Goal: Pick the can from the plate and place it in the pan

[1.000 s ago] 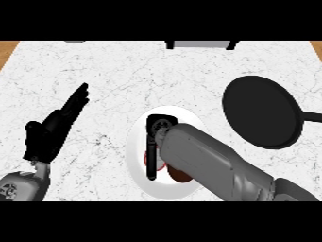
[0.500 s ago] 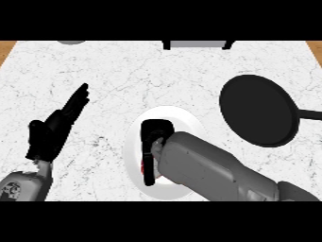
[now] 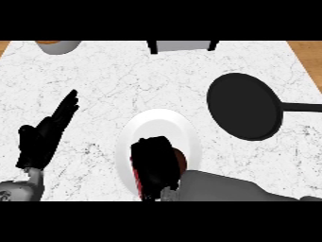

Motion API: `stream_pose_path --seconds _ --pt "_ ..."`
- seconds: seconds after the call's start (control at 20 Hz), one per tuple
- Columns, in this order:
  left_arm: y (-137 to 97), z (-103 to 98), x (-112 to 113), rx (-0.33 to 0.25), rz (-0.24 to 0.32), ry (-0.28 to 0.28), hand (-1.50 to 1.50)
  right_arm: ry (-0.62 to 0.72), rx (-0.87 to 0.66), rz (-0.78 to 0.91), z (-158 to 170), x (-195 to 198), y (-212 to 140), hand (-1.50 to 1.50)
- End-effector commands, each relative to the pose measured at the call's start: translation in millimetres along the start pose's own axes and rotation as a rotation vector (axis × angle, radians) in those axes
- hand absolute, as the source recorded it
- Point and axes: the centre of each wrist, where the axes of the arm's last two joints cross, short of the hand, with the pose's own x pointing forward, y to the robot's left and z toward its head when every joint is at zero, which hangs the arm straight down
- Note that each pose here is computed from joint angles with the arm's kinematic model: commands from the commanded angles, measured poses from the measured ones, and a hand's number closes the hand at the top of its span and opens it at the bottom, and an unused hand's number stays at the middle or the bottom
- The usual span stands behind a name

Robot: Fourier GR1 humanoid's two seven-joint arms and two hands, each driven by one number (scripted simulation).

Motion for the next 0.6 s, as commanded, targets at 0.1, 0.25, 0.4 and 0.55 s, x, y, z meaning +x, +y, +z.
stream_pose_path --seconds 0.1,0.25,0.4,0.55 --pt "14 4 5 0.009 -0.012 0.006 0.00 -0.084 -0.395 -0.034 48 -13 -19 1.50" --pt "12 7 -3 0.018 -0.001 -0.004 0.00 -0.096 -0.492 -0.097 81 -17 -30 1.50" --pt "3 9 -4 0.014 0.006 -0.016 0.00 -0.024 -0.560 -0.115 103 -39 -32 1.50" --pt "14 5 14 -0.025 -0.008 -0.022 0.00 0.046 -0.621 -0.180 113 -51 -35 1.50"
